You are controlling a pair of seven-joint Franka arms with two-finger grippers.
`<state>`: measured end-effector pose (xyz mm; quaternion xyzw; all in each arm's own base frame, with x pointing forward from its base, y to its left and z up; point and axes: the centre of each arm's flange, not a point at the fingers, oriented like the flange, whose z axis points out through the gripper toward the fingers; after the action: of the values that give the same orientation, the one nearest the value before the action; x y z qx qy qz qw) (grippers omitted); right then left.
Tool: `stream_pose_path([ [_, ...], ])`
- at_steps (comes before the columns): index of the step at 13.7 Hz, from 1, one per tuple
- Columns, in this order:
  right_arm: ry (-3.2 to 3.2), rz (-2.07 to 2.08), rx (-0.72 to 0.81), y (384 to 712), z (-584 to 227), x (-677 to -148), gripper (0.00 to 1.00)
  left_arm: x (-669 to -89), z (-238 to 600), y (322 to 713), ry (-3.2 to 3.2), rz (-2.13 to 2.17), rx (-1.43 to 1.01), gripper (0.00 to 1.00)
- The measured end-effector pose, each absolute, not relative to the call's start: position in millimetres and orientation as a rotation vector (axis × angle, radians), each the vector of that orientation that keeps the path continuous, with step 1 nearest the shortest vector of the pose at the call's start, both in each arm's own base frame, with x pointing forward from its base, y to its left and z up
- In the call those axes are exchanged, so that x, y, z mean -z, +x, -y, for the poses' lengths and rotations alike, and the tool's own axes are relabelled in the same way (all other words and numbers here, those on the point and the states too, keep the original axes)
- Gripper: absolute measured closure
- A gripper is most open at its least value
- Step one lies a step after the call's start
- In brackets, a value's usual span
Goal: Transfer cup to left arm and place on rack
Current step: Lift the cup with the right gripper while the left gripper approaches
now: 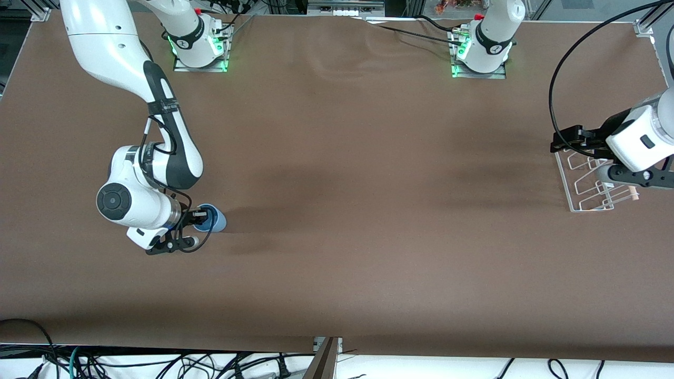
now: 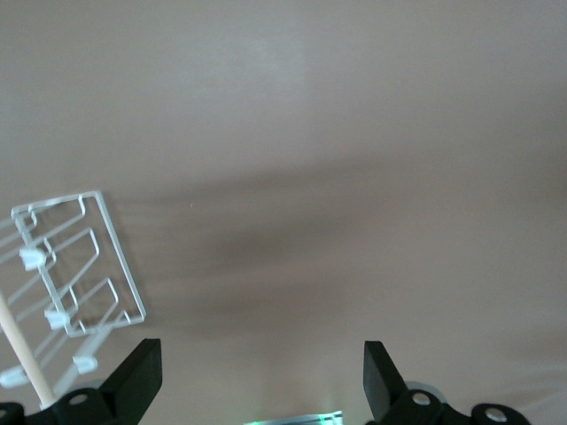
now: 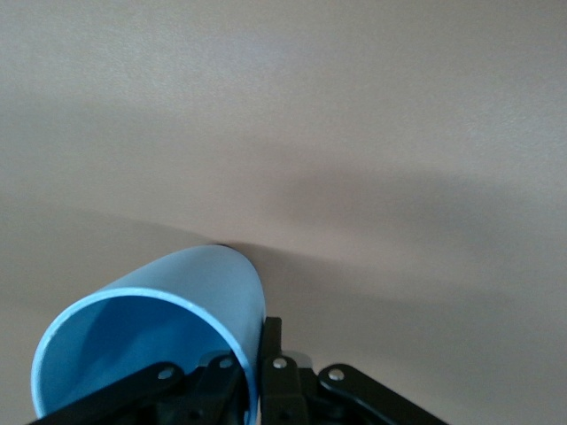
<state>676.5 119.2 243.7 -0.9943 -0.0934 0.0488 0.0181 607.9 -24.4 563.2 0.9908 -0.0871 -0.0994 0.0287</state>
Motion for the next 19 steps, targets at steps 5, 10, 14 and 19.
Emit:
stream_pose_path([
  [5, -3.013, 0.049, -0.281, 678, -175, -290, 0.95, -546, 56, 622, 2.772, 0.752, 0.186, 0.0],
  [10, -2.74, -0.381, -0.396, 655, -312, -356, 0.95, -513, 78, 634, 2.485, 1.214, -0.012, 0.0],
  [14, -2.454, -0.679, -0.532, 634, -389, -403, 0.95, -485, 94, 639, 2.186, 1.47, -0.276, 0.0],
  [19, -2.127, -0.943, -0.656, 619, -445, -431, 0.95, -473, 143, 634, 2.016, 1.649, -0.516, 0.0],
])
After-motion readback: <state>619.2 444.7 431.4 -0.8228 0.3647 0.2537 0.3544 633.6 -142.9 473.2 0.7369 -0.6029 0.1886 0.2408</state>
